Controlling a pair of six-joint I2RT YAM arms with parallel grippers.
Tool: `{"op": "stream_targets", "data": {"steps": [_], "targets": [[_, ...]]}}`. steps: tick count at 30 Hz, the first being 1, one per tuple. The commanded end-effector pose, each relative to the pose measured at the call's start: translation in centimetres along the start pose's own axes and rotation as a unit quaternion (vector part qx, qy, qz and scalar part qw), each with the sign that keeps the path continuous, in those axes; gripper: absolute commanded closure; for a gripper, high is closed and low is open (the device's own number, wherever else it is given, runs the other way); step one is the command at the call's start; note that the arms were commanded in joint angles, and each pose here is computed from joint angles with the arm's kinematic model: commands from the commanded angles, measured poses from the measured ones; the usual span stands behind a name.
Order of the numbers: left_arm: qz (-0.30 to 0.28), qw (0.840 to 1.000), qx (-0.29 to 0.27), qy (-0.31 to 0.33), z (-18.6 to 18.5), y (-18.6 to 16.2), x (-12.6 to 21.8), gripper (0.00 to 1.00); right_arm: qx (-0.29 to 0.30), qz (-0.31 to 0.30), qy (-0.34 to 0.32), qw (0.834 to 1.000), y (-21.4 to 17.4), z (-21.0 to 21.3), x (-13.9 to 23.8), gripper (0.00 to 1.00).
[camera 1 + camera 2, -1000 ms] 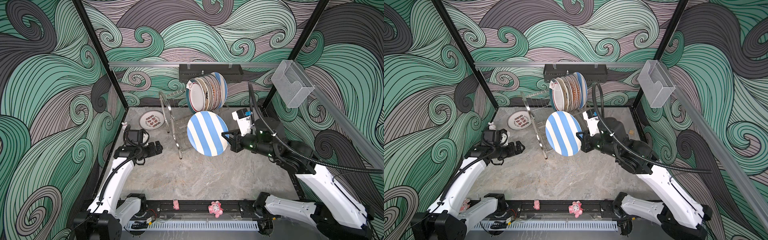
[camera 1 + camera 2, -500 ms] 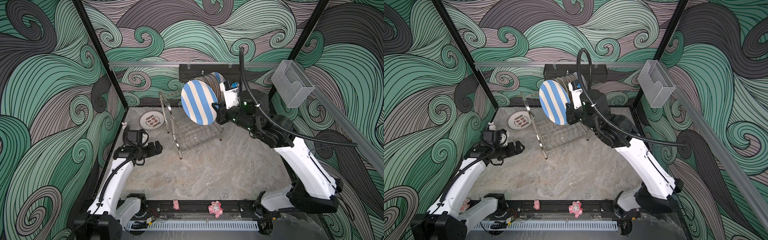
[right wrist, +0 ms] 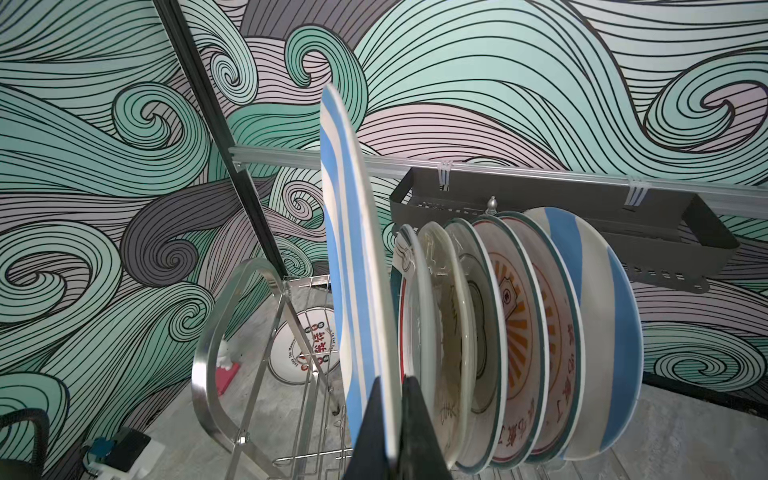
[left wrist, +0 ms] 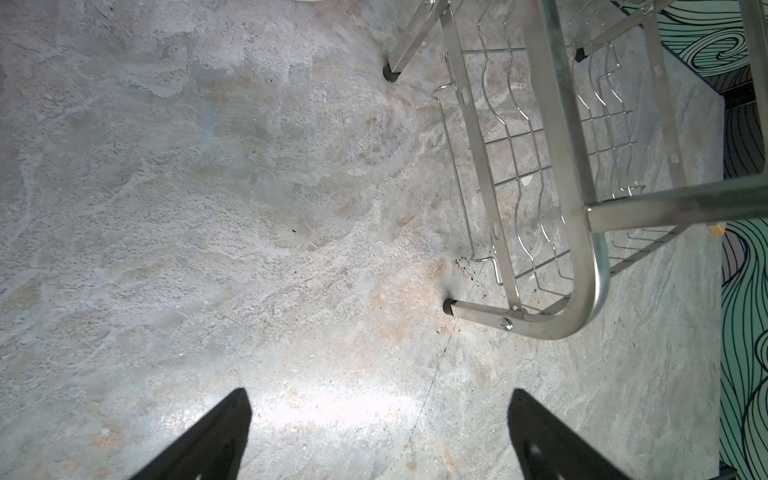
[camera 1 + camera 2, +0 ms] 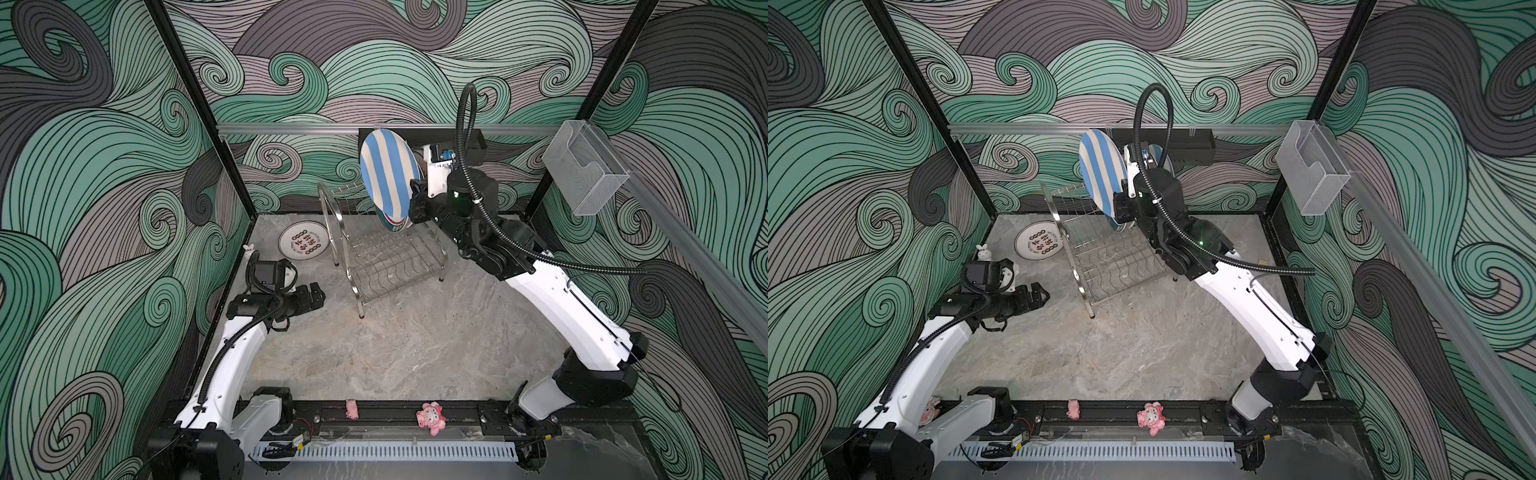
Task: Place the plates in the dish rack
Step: 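Lift the striped plate with the right gripper toward the rack while the left gripper withdraws, then lower the striped plate into the rack in front of the other plates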
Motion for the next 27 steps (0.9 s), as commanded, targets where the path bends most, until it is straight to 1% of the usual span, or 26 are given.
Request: {"op": "stream_targets", "data": {"steps": [1,8,17,27], "targets": [[0.004,1.000,-0.003,0.003,0.3,-0.3,0.0,0.01,-0.011,-0.040,-0.012,0.999,1.2,0.2,-1.2,1.00],[0.003,1.000,-0.003,0.002,0.2,-0.2,0.1,0.01,-0.008,-0.038,-0.022,0.999,0.4,0.4,-2.9,1.00],[0.006,1.000,-0.003,0.000,0.2,-0.2,-0.1,0.01,0.014,-0.035,-0.056,0.998,-0.6,-0.2,-4.3,1.00],[0.005,1.000,-0.003,-0.001,0.2,-0.2,-0.1,0.02,0.005,-0.021,-0.050,0.999,-1.7,0.0,-5.5,1.00]]}}
Point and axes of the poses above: each gripper's point midway between its finger pads, its own x axis back along the fingers, its own z axis along the line the jaws close on, y = z × x, the point moved 5 cm from there along x, back along the fingers, and after that the axes turned 14 degrees about -x, right-handed, at the moved point
